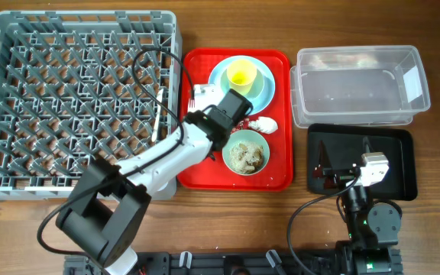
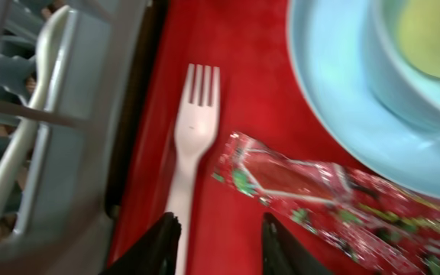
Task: Sort waste into correct bins and load items into the dishwasher rack
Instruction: 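Move the left gripper to the white fork and grasp it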
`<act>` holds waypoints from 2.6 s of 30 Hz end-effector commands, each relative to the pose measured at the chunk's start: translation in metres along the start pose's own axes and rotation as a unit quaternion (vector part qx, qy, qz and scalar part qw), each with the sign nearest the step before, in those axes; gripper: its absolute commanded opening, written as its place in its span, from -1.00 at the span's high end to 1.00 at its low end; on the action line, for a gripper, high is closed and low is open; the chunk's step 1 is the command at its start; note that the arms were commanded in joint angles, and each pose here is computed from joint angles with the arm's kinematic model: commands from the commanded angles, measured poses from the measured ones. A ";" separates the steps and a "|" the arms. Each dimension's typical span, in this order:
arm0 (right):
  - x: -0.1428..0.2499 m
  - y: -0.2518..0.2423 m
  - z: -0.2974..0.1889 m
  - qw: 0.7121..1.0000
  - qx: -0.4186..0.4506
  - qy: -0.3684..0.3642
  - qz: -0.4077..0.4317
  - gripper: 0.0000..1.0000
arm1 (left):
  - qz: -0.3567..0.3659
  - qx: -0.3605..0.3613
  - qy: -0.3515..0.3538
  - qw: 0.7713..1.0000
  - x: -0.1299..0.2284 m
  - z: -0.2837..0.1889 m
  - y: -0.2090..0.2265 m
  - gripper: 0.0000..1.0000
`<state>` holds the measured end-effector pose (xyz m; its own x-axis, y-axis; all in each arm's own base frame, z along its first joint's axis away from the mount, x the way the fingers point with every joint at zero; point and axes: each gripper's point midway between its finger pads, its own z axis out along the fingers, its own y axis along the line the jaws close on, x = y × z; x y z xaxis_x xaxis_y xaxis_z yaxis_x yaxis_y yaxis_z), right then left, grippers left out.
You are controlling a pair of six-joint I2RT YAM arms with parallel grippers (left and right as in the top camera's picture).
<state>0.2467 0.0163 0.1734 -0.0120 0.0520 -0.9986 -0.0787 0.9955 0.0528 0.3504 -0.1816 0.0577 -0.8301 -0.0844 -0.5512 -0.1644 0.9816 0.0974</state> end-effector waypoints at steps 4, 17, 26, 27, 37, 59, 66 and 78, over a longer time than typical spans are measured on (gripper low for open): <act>-0.001 -0.003 0.000 1.000 0.007 -0.003 0.004 -1.00 | -0.020 0.003 0.032 0.999 0.003 0.021 0.009 0.52; -0.001 -0.003 0.000 1.000 0.007 -0.003 0.003 -0.99 | 0.029 -0.009 0.047 0.998 0.015 0.029 0.014 0.52; -0.001 -0.003 0.000 1.000 0.007 -0.003 0.003 -0.99 | 0.032 -0.019 0.049 0.998 0.019 0.039 0.014 0.44; -0.001 -0.003 0.000 1.000 0.007 -0.003 0.003 -0.99 | 0.033 -0.021 0.049 0.998 0.020 0.042 0.014 0.40; -0.001 -0.003 0.000 1.000 0.007 -0.003 0.003 -1.00 | 0.036 -0.050 0.028 0.998 0.015 0.046 0.023 0.41; -0.001 -0.003 0.000 1.000 0.007 -0.003 0.003 -1.00 | 0.042 0.034 0.086 0.995 0.039 0.055 -0.010 0.32; -0.001 -0.003 0.000 1.000 0.007 -0.003 0.004 -1.00 | 0.081 0.051 0.086 0.992 0.039 0.054 -0.015 0.65; -0.001 -0.003 0.000 1.000 0.007 -0.003 0.003 -1.00 | 0.079 0.061 0.080 0.992 0.035 0.047 -0.020 0.92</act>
<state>0.2467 0.0163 0.1734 -0.0120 0.0520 -0.9986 -0.0787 0.9955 0.0528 0.3591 -0.1926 0.0040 -0.8998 0.0378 -0.4348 0.0041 0.9969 0.0782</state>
